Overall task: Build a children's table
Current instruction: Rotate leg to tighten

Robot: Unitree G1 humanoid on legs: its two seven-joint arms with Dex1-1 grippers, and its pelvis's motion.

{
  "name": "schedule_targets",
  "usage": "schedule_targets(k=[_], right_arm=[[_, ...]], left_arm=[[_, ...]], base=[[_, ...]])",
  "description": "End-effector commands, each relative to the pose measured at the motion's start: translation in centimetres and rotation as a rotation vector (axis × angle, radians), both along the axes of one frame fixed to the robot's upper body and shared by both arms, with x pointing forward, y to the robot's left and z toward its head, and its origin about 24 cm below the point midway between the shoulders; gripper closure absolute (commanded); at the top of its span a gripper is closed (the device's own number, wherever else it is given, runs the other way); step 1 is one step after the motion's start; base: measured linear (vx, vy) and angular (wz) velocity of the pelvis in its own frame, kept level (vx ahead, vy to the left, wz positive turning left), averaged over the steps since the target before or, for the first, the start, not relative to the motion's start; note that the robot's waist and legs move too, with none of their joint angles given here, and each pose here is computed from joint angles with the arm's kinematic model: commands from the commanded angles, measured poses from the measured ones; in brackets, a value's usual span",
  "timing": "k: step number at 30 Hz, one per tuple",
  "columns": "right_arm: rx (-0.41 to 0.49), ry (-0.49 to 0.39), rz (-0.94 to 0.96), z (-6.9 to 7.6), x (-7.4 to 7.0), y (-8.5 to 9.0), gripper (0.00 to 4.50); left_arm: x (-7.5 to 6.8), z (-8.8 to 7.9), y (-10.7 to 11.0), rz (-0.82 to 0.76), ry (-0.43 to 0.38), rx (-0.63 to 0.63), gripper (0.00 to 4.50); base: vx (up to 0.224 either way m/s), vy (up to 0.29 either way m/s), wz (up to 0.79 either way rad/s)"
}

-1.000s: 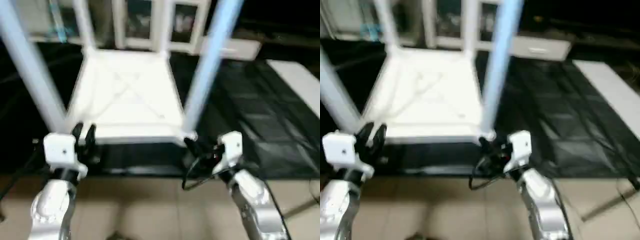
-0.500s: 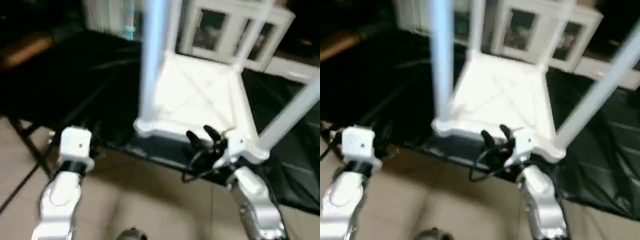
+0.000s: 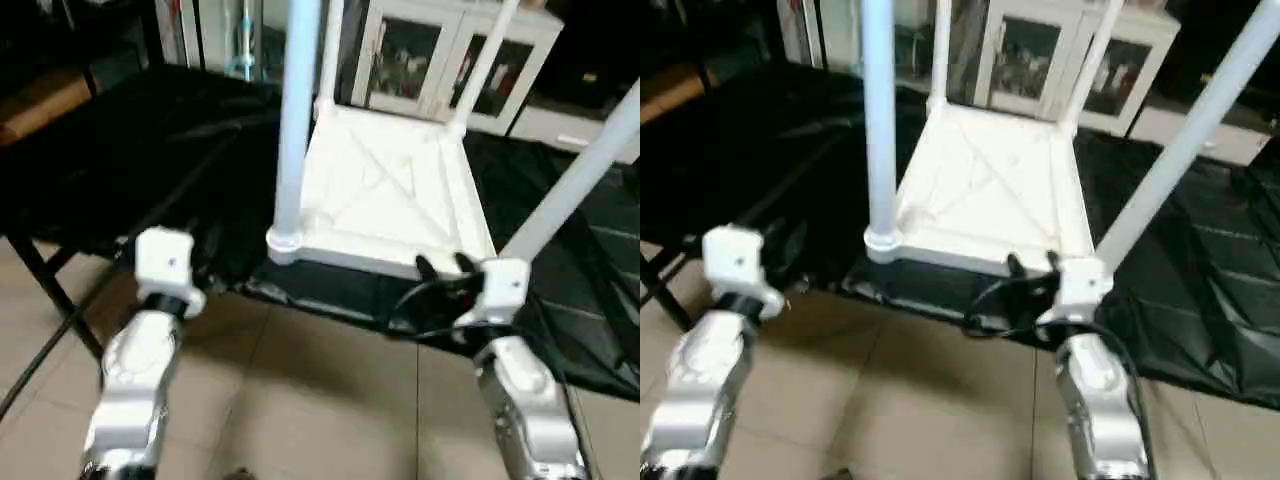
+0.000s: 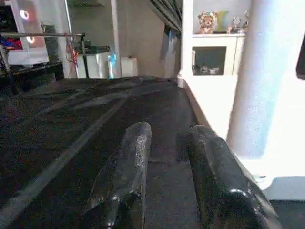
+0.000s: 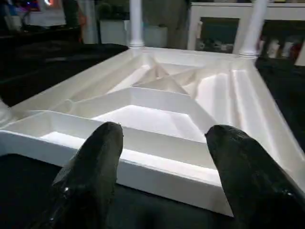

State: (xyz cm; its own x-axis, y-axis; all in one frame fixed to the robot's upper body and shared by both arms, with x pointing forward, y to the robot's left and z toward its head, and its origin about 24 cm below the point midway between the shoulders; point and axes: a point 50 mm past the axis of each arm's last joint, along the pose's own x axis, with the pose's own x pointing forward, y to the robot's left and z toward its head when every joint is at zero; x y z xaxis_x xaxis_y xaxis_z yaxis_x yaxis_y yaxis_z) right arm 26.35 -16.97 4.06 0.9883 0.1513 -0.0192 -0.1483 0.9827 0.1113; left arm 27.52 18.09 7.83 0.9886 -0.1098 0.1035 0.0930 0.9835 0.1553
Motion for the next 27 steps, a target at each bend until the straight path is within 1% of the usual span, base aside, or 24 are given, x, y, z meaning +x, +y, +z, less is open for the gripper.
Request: schedule_targets(k=[1,5,8,9,10,11,14,16,19,22,27], right_arm=[[-0.004,0.0,-0.024,0.2,-0.3,-0.6,1.4],[-0.006,0.01,0.01,0.1,-0.6,0.0,1.4],[0.006,0.009,-0.003,0.2,-0.3,0.0,1.4],[0.021,0.016,-0.001,0.1,-0.2,0.1,1.4],[0.018,0.017,0.003,0.1,-0.2,0.1,1.4],[0.013,0.023,0.032,0.1,-0.1,0.3,1.4],[0.024,0.02,0.071,0.1,-0.1,0.7,1.4],[0.034,0.004,0.122,0.4,-0.2,1.2,1.4],[0.038,-0.003,0.144,0.6,-0.1,1.5,1.4],[0.05,-0.013,0.175,1.0,0.0,2.1,1.4],[0.051,-0.013,0.167,0.9,0.0,2.1,1.4]], left_arm=[[0.1,-0.1,-0.5,-0.005,-0.003,0.017,3.02],[0.0,-0.1,-0.7,-0.018,-0.009,0.03,3.02],[-0.3,0.0,-0.7,-0.015,-0.014,0.064,3.02],[-0.4,0.1,-0.5,0.002,-0.014,0.063,3.02],[-0.4,0.1,-0.4,0.008,-0.014,0.065,3.02],[-0.6,0.4,0.1,0.043,-0.023,0.081,3.02],[-0.8,1.1,1.0,0.075,-0.042,0.102,3.02],[-1.0,2.1,2.1,0.111,-0.092,0.066,3.02],[-1.2,2.3,2.4,0.119,-0.099,0.064,3.02],[-1.3,2.3,2.1,0.108,-0.095,0.079,3.02],[-1.4,2.2,1.3,0.06,-0.08,0.087,3.02]], base=[[0.005,-0.102,-0.05],[0.013,-0.208,-0.09],[0.042,-0.235,-0.52],[0.022,-0.083,-0.41],[-0.003,-0.173,-0.69],[-0.048,-0.136,-0.41],[-0.057,-0.085,-0.29],[-0.024,-0.034,-0.07],[-0.003,-0.068,0.09],[-0.015,-0.07,0.03],[0.051,0.014,0.04]])
